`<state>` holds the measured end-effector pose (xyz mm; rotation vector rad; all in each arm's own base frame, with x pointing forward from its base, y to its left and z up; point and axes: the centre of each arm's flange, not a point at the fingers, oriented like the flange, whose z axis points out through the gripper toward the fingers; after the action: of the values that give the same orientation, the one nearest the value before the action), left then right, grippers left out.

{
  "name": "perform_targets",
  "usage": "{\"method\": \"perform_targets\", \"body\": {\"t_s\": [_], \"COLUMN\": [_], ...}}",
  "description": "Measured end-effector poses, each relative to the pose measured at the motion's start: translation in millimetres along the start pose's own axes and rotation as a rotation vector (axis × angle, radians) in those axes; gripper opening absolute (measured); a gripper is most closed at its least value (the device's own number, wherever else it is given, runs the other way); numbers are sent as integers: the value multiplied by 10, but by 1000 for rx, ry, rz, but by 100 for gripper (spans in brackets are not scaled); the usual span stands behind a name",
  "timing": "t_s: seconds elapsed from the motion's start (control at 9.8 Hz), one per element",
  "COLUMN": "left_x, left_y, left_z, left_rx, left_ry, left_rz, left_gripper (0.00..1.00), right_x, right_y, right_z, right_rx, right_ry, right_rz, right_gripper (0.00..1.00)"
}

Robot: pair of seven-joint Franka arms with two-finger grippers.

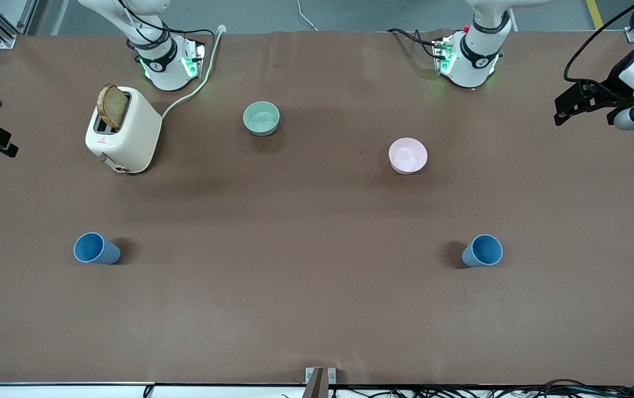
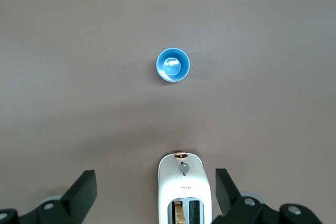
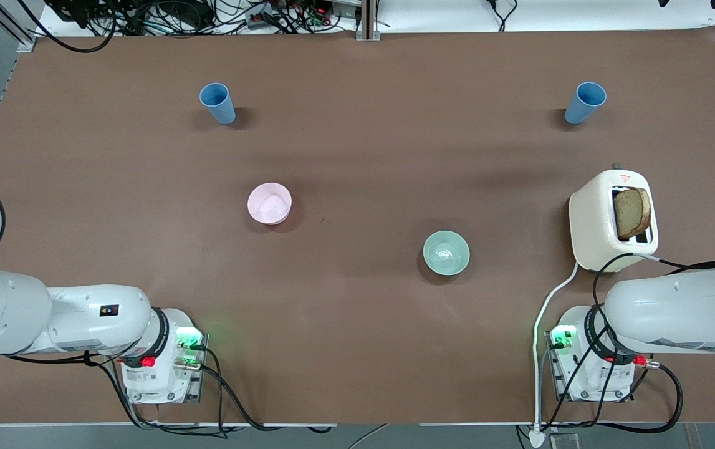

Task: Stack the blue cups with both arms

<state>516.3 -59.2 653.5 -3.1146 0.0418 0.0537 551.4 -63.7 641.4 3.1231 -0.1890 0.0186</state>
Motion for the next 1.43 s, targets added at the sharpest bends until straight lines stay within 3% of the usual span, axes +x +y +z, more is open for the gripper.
{"method": "perform_targets", "body": {"t_s": [0.51, 0.61, 0.92, 1.12, 1.43], "left_x": [183, 323, 973, 1384, 1661], "left_y": [-36, -77, -131, -221, -457], "left_z": [15, 157, 882, 1586, 2489], "left_rx": [-9, -14, -35, -7, -19], "left_ry": [5, -13, 15, 34, 44], "left_rz": [-4, -10, -18, -18, -48], "left_gripper": [100, 100, 100, 100, 100], "right_x": [3, 17, 129, 425, 1013], "right_y": [18, 42, 266, 362, 496], "right_z": [13, 45, 257, 738, 1988], "right_rx": [0, 0, 2, 4, 5], "right_ry": [-3, -9, -39, -46, -28], "right_rz": [-6, -25, -79, -78, -65], "right_gripper": [100, 100, 100, 100, 100]}}
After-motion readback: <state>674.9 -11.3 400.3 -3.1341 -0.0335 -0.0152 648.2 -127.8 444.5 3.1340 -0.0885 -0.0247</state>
